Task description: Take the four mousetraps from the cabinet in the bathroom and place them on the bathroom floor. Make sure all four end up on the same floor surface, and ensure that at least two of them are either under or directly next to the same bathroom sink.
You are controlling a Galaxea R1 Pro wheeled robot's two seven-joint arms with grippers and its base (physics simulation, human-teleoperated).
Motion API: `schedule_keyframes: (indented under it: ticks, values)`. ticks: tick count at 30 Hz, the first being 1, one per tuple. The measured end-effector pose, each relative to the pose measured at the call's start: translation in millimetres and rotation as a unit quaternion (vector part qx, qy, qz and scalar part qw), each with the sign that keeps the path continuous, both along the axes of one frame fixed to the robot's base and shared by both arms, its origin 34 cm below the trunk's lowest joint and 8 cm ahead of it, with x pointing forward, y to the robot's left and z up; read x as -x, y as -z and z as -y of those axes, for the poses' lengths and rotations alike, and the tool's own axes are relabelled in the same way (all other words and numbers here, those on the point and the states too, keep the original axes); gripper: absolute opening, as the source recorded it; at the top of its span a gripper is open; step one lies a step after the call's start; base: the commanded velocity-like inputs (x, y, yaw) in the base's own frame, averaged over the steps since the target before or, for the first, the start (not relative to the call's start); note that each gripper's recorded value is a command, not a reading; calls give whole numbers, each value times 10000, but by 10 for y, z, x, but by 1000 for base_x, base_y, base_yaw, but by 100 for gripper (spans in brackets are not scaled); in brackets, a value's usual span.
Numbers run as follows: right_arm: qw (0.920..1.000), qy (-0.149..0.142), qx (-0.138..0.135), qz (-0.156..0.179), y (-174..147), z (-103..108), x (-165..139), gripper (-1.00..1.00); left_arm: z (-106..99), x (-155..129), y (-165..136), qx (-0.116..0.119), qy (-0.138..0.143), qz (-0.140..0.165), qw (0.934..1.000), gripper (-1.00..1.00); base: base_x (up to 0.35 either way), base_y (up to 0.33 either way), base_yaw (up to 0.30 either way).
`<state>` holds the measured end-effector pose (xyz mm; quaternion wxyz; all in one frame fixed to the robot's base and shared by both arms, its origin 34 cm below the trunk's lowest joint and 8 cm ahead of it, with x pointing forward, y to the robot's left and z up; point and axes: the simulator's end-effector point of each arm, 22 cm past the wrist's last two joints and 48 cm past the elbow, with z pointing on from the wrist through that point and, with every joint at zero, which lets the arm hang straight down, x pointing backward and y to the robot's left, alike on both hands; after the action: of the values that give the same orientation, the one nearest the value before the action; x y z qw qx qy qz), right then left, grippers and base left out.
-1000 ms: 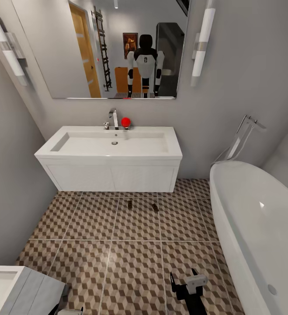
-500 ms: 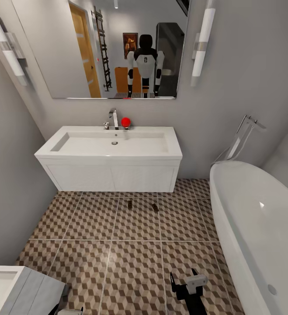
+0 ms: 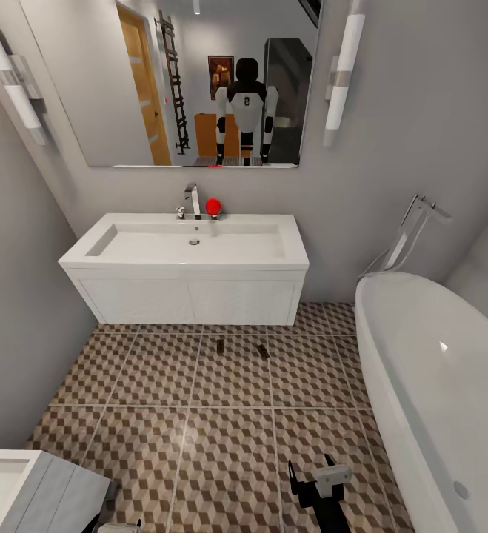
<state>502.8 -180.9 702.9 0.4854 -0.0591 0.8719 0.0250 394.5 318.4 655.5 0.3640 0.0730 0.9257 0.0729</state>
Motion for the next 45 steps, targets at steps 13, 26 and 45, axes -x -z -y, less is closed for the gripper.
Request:
schedule_keyframes:
  ticks: [13, 26, 45]
  values:
    - [10000, 0, 0, 2, -1, 0, -2, 100, 0, 0, 0, 0, 0, 0, 10000, 100, 0, 0, 0]
    - [10000, 0, 0, 2, -1, 0, -3, 100, 0, 0, 0, 0, 0, 0, 10000, 100, 0, 0, 0]
    - [10000, 0, 0, 1, -1, 0, -2, 100, 0, 0, 0, 0, 0, 0, 10000, 100, 0, 0, 0]
